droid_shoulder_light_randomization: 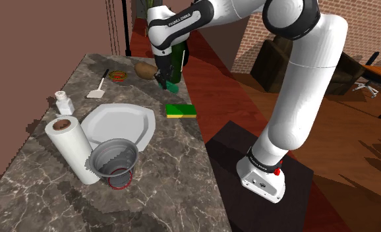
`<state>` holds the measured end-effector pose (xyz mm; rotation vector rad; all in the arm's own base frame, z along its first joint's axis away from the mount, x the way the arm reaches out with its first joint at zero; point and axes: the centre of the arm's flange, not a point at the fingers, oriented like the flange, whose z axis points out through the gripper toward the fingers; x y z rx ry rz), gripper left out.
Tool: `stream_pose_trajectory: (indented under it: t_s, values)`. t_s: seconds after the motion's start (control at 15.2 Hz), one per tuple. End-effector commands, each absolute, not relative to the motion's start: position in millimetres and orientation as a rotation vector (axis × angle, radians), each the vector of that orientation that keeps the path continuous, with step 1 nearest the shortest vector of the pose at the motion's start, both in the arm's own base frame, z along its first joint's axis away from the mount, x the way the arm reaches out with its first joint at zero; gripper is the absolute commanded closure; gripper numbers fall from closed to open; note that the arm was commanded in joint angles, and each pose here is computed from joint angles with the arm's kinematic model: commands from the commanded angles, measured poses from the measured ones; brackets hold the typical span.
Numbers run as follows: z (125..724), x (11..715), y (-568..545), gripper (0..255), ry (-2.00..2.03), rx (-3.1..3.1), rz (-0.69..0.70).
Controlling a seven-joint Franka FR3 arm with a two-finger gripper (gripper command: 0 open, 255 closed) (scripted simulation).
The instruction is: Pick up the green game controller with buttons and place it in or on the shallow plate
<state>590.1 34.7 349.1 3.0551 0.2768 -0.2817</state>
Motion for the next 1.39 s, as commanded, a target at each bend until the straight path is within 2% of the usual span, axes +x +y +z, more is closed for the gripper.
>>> stream_pose_trajectory:
  t_s: [0.0, 0.66, 1.32]
  values:
    - [359, 590, 35, 255, 0.277, 3.055, -0.282]
    - [412, 590, 35, 255, 0.277, 3.055, -0.282]
    - [411, 564, 165, 255, 0.277, 3.055, -0.282]
